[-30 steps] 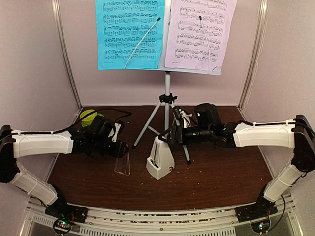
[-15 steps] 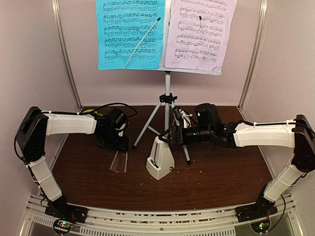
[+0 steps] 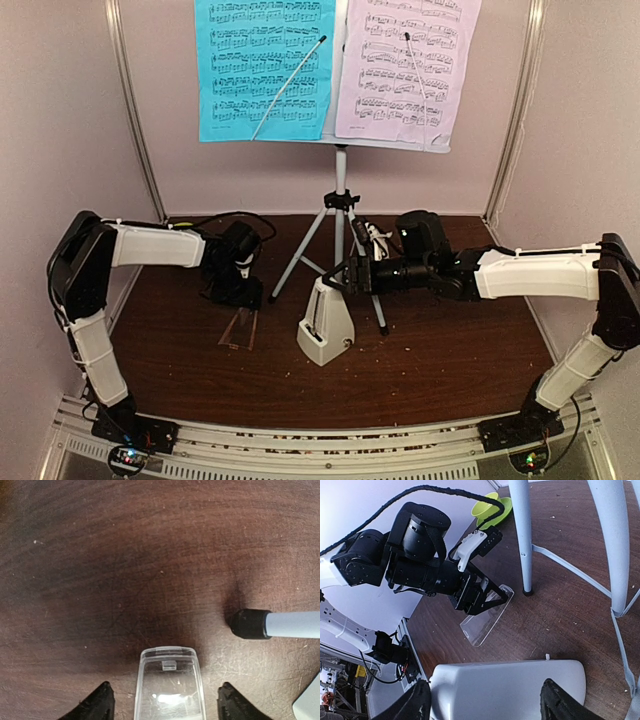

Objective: Set up the instrument practice props

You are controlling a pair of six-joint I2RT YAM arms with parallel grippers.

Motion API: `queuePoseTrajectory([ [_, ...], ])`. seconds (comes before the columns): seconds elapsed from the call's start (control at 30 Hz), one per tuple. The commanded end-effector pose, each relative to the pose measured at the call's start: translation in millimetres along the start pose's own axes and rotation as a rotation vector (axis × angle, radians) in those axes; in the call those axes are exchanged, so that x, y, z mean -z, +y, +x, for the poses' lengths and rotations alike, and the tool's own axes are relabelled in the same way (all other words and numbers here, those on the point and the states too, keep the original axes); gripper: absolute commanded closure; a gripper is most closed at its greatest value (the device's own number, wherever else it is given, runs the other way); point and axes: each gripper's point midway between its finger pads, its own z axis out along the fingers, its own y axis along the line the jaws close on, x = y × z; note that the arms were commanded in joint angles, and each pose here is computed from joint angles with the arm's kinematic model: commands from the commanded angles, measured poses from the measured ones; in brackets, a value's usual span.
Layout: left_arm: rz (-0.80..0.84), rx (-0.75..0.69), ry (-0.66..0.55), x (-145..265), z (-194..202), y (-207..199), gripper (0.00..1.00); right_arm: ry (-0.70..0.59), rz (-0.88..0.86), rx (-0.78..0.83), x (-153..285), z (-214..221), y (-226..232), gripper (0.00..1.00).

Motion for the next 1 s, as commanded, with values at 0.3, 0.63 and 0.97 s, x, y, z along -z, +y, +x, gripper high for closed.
queuePoseTrajectory([
  [0.3,0.267,-0.14,-0.428,99,-31,-22,0.23,0.121,0.097,-0.065,1,34,-22,0.18],
  [0.63,0.522,-0.356,-0.809,174,-5,-68,0.24,0.066,0.038,-0.056,7,7,7,0.15],
  [0.97,0.554,-0.364,-0.816,173,12,-95,0.27,0.038,0.031,-0.049,25,-11,36,0.07],
])
